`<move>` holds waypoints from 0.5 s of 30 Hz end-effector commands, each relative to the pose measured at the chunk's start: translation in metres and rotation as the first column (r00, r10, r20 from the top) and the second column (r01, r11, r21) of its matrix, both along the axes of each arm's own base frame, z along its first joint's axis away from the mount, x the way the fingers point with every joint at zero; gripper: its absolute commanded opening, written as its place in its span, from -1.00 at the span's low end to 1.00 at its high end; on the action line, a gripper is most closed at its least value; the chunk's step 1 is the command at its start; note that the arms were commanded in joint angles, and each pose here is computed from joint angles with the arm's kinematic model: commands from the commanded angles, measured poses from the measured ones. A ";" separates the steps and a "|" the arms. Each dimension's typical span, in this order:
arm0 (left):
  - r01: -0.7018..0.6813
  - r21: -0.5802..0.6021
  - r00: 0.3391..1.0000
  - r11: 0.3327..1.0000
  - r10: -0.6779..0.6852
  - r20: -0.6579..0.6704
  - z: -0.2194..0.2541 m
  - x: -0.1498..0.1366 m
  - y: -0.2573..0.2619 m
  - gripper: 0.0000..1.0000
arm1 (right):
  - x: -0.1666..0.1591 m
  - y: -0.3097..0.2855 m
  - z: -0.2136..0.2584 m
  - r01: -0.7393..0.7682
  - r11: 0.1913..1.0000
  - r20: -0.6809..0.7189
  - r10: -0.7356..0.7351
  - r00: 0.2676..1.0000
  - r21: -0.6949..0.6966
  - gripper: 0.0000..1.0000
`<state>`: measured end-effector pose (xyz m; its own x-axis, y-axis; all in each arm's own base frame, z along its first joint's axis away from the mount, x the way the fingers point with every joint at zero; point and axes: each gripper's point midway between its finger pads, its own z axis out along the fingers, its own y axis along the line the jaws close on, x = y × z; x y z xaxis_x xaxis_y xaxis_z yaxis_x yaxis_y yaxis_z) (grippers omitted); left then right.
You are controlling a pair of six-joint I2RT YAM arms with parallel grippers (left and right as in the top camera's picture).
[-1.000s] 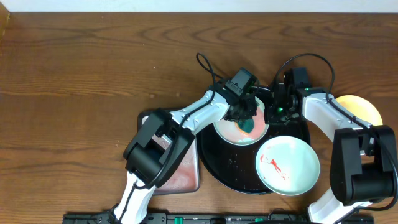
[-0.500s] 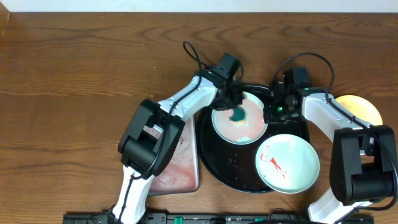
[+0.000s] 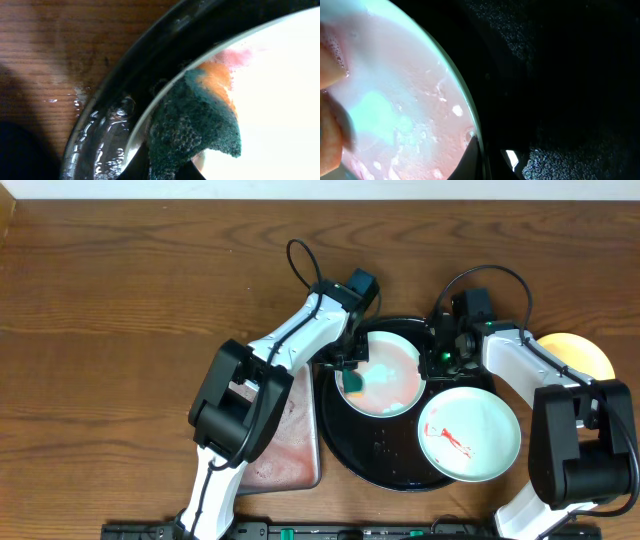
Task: Clean dirty plates on tray and stack at the side
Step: 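Scrub the pale green plate with the sponge while right gripper holds rim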
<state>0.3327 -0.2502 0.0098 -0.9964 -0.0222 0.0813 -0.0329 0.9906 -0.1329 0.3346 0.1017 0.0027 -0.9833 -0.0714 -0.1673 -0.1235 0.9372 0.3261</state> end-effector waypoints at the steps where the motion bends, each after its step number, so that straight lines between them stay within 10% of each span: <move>1: 0.009 -0.006 0.997 1.000 -0.009 -0.071 -0.031 -0.017 -0.005 -0.85 | -0.008 -0.014 -0.014 0.003 0.997 -0.038 -0.005 0.999 -0.074 -0.97; 15: -0.031 -0.266 0.999 0.964 0.039 0.025 -0.023 -0.032 -0.123 -0.85 | -0.008 -0.014 -0.014 0.006 0.997 -0.037 -0.009 0.999 -0.073 -0.98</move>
<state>0.3272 -0.3672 0.0145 -0.9966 0.0153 -0.0805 0.0457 0.9196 -0.3902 0.3320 0.0942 0.0013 -0.9869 -0.0586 -0.1506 -0.1030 0.9461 0.3071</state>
